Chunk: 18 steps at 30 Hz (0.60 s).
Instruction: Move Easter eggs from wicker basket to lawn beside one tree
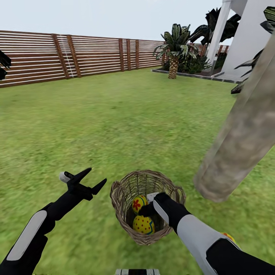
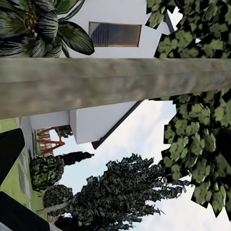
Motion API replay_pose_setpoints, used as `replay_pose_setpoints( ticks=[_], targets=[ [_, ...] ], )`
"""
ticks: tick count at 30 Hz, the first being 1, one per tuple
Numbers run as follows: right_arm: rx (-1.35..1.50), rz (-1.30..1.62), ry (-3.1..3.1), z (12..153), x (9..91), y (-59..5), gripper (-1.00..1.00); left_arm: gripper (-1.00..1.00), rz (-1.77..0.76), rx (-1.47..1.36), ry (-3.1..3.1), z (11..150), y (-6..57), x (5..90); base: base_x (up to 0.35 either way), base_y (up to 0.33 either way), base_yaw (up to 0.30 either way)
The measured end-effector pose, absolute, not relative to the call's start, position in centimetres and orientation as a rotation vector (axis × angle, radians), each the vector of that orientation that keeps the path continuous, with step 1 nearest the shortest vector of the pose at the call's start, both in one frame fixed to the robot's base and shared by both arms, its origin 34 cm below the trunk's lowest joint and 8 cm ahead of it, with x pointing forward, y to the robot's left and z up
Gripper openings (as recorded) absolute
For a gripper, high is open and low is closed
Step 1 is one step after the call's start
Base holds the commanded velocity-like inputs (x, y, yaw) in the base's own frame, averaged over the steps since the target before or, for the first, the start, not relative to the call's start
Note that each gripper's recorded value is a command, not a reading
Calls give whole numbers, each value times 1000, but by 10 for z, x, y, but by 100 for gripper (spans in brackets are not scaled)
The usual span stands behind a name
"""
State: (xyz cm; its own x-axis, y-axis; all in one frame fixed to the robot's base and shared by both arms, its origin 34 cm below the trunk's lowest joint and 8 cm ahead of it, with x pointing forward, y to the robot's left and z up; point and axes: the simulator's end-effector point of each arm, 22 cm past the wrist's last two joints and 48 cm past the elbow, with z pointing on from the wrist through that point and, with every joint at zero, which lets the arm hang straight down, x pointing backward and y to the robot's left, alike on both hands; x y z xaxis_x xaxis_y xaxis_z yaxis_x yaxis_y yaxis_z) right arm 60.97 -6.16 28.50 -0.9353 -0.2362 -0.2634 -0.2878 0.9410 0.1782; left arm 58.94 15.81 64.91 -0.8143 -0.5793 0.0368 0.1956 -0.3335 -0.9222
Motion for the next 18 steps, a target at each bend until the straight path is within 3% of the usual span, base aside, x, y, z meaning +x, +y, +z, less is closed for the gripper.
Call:
replay_pose_setpoints(
  ticks=[18],
  targets=[
    [-378,273,2907,252,611,-70,100,100,-2177,-587,1467,610,158,599,0,0,0]
  ],
)
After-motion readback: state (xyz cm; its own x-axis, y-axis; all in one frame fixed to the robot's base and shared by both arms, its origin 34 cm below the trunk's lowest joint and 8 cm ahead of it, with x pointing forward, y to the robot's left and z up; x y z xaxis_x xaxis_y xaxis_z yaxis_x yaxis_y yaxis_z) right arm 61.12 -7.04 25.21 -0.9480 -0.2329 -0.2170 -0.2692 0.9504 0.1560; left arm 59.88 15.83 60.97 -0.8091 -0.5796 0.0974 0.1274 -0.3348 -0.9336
